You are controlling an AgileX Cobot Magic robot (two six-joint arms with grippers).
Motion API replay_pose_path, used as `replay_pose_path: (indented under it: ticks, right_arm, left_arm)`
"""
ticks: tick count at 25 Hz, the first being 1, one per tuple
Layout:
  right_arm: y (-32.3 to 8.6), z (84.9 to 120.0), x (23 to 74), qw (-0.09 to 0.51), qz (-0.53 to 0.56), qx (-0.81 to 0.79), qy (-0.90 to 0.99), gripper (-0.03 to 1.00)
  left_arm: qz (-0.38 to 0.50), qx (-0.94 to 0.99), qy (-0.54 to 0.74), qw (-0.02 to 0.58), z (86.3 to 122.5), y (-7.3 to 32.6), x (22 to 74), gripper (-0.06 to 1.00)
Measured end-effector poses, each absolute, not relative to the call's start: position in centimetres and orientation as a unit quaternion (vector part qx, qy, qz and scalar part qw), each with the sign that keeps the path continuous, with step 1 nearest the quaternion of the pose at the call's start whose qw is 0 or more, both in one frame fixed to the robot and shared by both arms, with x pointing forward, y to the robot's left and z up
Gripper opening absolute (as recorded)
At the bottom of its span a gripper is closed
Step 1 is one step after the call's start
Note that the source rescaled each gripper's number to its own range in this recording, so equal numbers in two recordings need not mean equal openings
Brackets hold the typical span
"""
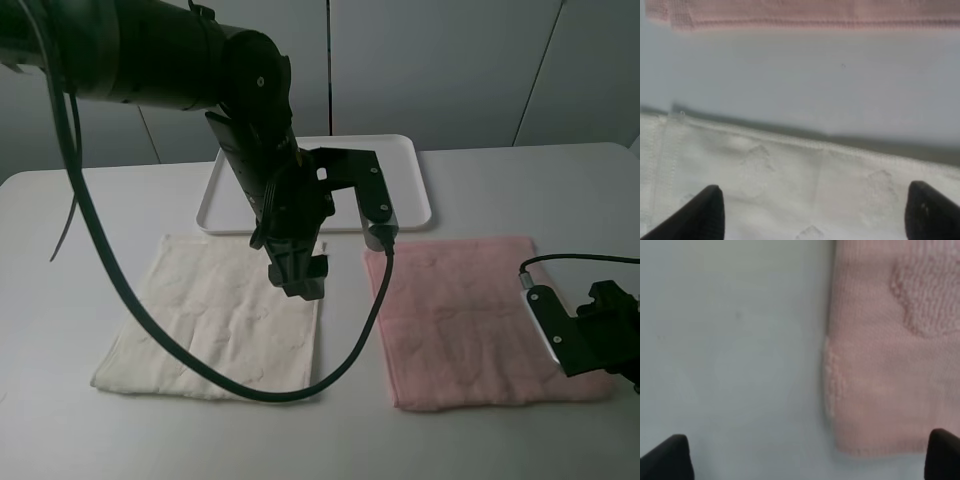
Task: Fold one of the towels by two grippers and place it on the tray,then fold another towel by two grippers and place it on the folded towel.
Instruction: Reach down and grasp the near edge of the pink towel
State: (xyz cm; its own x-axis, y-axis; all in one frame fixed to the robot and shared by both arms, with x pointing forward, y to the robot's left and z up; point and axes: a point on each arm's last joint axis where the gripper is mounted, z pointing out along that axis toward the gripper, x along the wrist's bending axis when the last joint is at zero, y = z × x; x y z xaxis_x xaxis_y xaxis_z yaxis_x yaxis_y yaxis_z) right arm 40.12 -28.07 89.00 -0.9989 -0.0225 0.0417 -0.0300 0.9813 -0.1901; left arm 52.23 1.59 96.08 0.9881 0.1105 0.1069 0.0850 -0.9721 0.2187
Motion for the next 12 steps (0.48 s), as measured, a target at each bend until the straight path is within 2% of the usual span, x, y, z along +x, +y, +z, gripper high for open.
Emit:
replay_pose_path:
  ticks: [12]
  right_arm:
    - [-27.9, 87.8, 40.4, 0.035, 0.092, 0.044, -0.994, 1.00]
  left_arm:
    - [0.059, 0.991, 0.048, 0.107, 96.1, 1.6, 52.2, 0.93]
